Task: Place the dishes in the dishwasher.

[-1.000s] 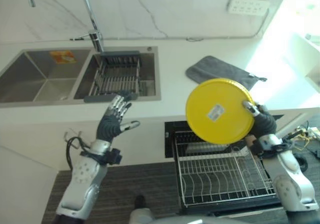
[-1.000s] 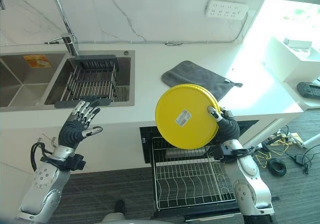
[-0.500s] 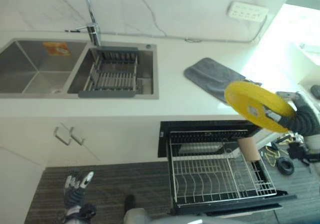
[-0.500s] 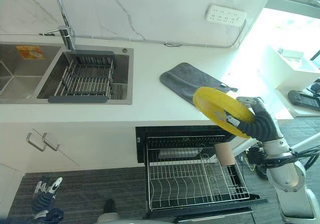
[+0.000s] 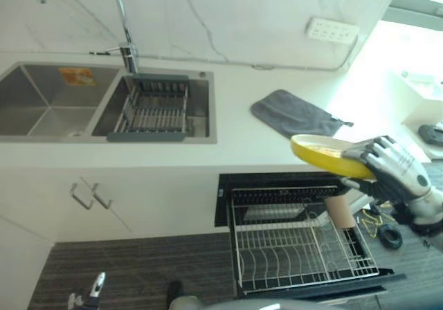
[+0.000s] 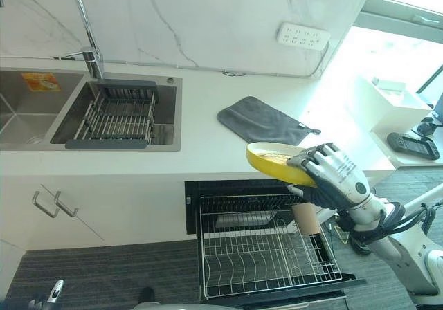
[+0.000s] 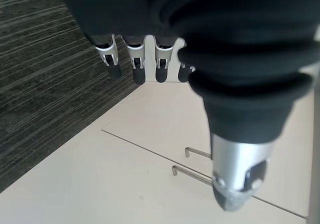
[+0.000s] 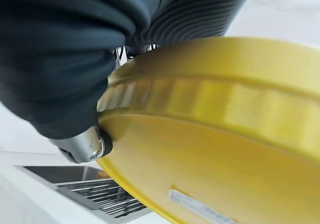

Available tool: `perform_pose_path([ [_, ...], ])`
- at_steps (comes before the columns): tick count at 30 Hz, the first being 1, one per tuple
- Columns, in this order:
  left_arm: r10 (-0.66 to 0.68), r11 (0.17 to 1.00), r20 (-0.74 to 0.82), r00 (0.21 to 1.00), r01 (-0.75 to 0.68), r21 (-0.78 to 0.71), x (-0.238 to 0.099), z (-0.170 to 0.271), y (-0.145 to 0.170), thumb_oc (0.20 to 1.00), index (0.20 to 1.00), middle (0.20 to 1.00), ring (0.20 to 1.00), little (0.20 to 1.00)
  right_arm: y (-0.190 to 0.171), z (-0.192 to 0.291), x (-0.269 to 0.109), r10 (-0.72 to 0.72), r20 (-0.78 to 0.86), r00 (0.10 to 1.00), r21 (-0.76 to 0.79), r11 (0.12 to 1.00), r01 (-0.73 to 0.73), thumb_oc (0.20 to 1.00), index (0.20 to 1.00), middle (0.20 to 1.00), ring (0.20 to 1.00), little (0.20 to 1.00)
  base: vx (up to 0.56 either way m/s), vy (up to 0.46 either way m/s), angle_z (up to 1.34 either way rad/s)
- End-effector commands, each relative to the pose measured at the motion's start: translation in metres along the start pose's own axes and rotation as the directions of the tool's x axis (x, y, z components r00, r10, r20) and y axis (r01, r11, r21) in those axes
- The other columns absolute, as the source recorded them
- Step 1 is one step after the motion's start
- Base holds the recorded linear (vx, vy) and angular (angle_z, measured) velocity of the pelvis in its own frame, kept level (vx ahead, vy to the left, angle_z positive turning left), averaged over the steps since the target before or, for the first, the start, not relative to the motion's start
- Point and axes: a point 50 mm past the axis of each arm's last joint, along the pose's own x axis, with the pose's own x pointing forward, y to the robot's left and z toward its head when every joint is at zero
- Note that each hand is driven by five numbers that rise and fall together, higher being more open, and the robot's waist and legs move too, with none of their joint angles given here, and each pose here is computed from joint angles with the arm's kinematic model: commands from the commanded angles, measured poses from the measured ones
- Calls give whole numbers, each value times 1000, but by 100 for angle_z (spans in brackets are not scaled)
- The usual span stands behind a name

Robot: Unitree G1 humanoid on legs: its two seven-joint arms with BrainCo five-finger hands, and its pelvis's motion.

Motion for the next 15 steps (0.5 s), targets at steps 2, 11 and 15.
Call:
perform_pose_path([
  [2,-47,997,99,994,52,-55,14,22,-21,1000,1000,1000,1000,1000,-29,-3,13,-178,58,982,-59,982,181,200,200,200,200,200,0,0,0],
  [11,-13,997,118,993,22,-79,16,27,-25,1000,1000,1000,1000,1000,27,1,-3,-158,31,987,35,987,157,200,200,200,200,200,27,12,1],
  [15,-28,992,155,988,47,-116,23,41,-33,1000,1000,1000,1000,1000,35,-6,-3,-165,-2,986,33,986,165,200,200,200,200,200,-37,-71,4],
])
